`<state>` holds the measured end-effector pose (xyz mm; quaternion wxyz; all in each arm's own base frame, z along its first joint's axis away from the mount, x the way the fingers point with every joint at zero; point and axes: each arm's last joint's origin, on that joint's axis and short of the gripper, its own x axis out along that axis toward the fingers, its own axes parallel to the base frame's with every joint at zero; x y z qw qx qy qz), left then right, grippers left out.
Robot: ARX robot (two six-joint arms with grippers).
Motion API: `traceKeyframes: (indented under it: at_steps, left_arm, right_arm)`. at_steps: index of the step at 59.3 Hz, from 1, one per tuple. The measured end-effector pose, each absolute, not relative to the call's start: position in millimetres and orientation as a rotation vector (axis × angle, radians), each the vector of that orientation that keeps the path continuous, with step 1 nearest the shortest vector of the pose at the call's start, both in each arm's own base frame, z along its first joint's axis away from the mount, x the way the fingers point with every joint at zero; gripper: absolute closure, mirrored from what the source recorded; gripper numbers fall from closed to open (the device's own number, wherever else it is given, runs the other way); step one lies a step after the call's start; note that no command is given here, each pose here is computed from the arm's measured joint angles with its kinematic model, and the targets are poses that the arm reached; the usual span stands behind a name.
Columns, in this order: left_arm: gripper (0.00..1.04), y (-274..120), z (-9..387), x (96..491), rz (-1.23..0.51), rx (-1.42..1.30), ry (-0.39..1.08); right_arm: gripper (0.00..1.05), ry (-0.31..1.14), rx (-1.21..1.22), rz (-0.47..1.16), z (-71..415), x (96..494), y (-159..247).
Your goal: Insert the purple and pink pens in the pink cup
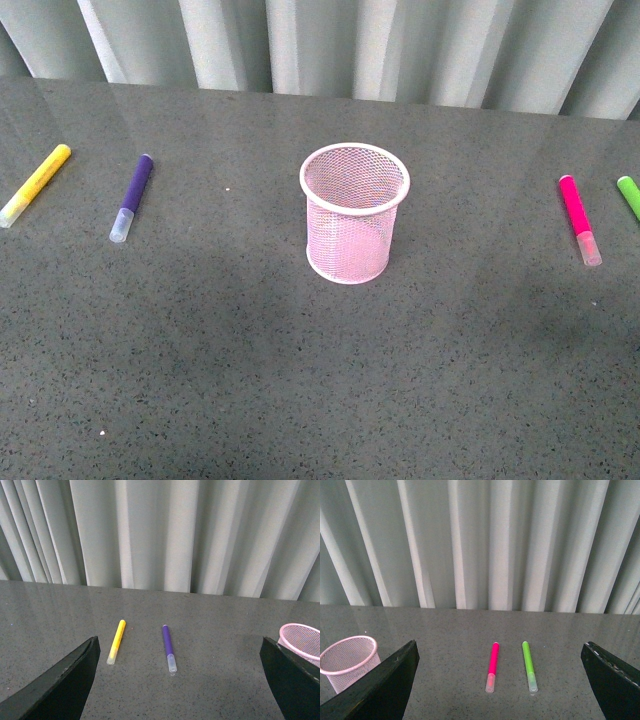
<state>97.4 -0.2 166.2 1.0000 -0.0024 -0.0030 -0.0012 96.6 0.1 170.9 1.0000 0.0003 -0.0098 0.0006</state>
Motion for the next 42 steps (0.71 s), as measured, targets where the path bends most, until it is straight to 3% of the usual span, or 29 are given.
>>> traceKeyframes:
  at_steps: [42]
  left_arm:
    - [0.07,-0.2,166.2,97.4,-0.002,-0.005,-0.006]
  right_arm:
    - [0.07,-0.02,0.001,0.001,170.9,96.6,0.1]
